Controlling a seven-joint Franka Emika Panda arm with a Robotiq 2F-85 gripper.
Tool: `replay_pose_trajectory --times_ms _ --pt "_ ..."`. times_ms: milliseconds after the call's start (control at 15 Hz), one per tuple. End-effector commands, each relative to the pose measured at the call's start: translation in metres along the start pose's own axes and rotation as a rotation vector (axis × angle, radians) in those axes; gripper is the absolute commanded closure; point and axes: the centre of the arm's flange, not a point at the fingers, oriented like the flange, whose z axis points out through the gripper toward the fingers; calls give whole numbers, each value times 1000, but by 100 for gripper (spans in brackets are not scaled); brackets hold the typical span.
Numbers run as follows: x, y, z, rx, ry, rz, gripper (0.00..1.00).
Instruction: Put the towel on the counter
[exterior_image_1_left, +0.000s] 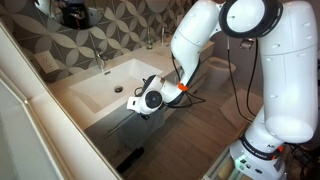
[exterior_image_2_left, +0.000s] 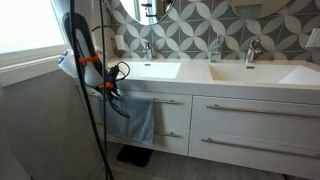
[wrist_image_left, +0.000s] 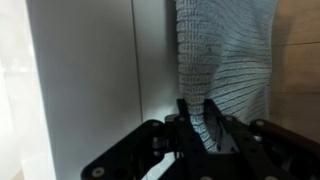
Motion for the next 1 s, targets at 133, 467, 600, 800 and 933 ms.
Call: replay_pose_trajectory --times_ms 133,467,600,800,933 --pt "-3 4 -4 -14 23 -3 89" --pt "-2 3 -13 -15 19 -10 96" --pt "-2 3 -18 -19 13 -10 96" --pt "-2 3 -28 -25 13 -16 96" --pt "-1 6 -32 -32 17 -19 96"
